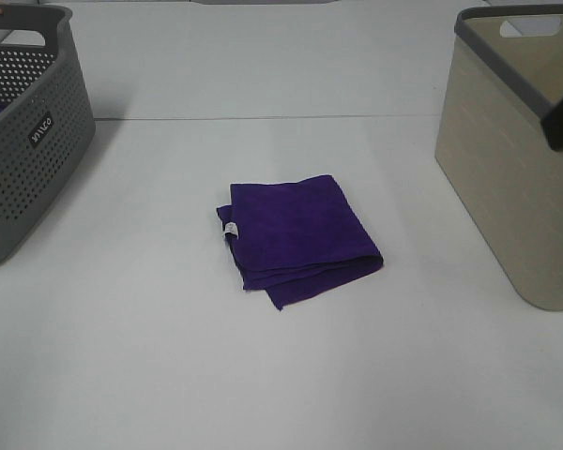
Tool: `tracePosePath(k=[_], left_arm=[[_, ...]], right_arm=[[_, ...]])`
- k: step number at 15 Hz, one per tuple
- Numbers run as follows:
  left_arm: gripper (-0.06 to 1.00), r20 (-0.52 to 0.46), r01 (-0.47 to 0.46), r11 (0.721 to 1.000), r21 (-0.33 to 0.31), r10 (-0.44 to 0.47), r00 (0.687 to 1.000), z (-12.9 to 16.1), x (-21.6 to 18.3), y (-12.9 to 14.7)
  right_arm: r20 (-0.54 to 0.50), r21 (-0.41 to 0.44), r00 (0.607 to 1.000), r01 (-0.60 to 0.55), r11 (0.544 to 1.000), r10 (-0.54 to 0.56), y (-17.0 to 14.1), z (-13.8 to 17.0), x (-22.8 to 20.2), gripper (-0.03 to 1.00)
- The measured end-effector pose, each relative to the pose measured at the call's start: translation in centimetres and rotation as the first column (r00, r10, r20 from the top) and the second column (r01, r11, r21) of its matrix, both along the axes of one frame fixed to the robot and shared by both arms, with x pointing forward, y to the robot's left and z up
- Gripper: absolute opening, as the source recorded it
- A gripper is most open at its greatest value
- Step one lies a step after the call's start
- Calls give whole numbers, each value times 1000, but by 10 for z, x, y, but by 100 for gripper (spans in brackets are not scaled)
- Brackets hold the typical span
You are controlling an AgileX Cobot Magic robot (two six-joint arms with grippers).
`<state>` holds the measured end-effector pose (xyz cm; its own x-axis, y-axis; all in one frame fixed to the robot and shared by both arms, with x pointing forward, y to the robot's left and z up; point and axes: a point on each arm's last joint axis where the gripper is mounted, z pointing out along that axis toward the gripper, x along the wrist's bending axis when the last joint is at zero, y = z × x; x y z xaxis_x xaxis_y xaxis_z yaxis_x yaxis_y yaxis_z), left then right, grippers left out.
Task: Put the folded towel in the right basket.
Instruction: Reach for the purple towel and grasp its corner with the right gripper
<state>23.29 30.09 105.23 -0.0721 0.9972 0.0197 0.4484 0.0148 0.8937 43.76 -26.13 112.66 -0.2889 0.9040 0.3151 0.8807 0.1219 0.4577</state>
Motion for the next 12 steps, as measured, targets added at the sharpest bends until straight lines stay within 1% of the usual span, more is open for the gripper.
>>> tracePosePath(k=[1, 2, 3, 4, 5, 6, 7, 10, 12], left_arm=[[99, 0, 0, 1000, -1, 0, 1000, 0, 0, 0], [99, 0, -1, 1000, -2, 1, 1000, 0, 0, 0], [99, 0, -1, 1000, -2, 1, 1000, 0, 0, 0], [99, 0, -1, 1000, -2, 1, 1000, 0, 0, 0], [99, 0, -1, 1000, -2, 1, 1000, 0, 0, 0], [99, 0, -1, 1000, -2, 1, 1000, 0, 0, 0], [99, 0, -1, 1000, -2, 1, 1000, 0, 0, 0], [99, 0, -1, 1000, -2, 1, 1000, 0, 0, 0], [99, 0, -1, 1000, -2, 1, 1000, 0, 0, 0]], right_arm=[[-30, 41, 999, -24, 999, 25, 4, -4, 22, 98], [-53, 62, 998, -34, 998, 38, 6, -7, 43, 98], [-94, 31, 993, -64, 997, 67, 12, -18, 79, 98], [-108, 11, 990, -88, 996, 89, 18, -22, 87, 98], [-140, -28, 983, -121, 992, 116, 32, -33, 104, 98], [-149, -72, 980, -143, 987, 131, 46, -42, 120, 98], [-153, -97, 978, -158, 983, 142, 57, -48, 134, 98], [-194, -100, 973, -149, 984, 128, 66, -74, 163, 98], [-215, -57, 969, -138, 989, 123, 70, -83, 168, 98]])
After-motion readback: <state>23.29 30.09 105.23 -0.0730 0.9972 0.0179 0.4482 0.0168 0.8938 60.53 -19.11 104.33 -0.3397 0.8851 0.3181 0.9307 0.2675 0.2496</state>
